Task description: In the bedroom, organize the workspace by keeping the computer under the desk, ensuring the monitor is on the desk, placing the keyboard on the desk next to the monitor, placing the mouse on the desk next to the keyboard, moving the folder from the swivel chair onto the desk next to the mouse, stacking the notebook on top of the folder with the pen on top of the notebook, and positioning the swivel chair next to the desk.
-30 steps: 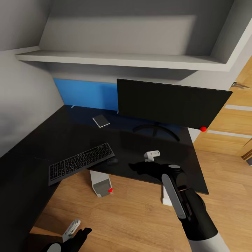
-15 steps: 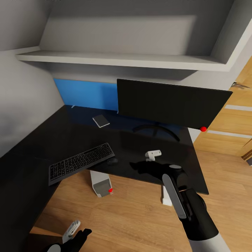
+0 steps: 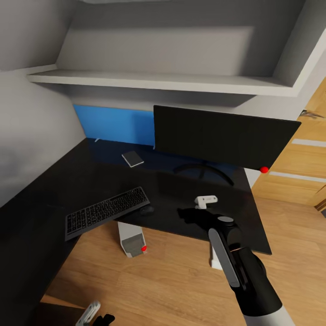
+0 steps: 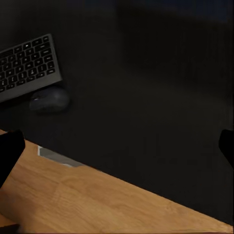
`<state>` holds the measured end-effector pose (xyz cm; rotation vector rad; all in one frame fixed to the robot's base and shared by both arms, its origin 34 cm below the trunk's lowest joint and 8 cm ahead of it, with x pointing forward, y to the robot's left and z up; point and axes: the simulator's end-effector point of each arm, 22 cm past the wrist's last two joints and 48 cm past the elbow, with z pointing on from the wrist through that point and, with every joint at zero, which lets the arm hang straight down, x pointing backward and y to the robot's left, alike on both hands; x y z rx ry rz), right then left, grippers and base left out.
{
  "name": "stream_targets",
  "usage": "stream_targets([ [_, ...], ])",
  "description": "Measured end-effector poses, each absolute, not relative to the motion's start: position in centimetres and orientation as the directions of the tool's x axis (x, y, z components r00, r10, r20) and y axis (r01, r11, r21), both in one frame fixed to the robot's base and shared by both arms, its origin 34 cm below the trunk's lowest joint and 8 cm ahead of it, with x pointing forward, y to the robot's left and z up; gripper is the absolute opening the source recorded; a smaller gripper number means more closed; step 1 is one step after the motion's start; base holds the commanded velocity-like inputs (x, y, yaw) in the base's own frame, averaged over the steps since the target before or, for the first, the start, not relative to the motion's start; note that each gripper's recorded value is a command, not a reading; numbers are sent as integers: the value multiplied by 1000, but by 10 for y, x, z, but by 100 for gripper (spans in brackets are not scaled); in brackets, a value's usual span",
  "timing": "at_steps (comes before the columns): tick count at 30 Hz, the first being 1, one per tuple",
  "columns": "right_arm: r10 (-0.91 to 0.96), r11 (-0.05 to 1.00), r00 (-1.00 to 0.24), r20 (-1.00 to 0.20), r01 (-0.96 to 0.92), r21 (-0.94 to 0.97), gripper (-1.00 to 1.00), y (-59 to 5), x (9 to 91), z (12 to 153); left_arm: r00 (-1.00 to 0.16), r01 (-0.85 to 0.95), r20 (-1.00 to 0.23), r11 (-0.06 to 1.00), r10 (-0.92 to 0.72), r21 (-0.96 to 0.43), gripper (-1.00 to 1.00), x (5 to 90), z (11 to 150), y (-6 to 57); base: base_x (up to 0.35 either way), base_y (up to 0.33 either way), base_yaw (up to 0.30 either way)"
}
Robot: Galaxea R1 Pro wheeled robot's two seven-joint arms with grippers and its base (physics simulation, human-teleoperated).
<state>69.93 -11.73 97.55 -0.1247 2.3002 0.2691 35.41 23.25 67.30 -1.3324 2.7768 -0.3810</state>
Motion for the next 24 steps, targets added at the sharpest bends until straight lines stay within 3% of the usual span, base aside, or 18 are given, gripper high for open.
stream_targets([
  [7, 0, 986, -677, -736, -124, 114, 100, -129, 700, 980, -630, -767, 77, 604, -773, -217, 100, 344, 670, 237, 57, -76, 10],
  [18, -19, 986, -717, -696, -129, 106, 100, -127, 697, 963, -681, -721, 54, 656, -730, -222, 100, 349, 678, 247, 214, -260, 78],
  [24, -23, 982, -770, -637, -135, 129, 100, -108, 691, 938, -693, -708, 13, 678, -721, -198, 100, 299, 696, 268, 242, -265, 91],
])
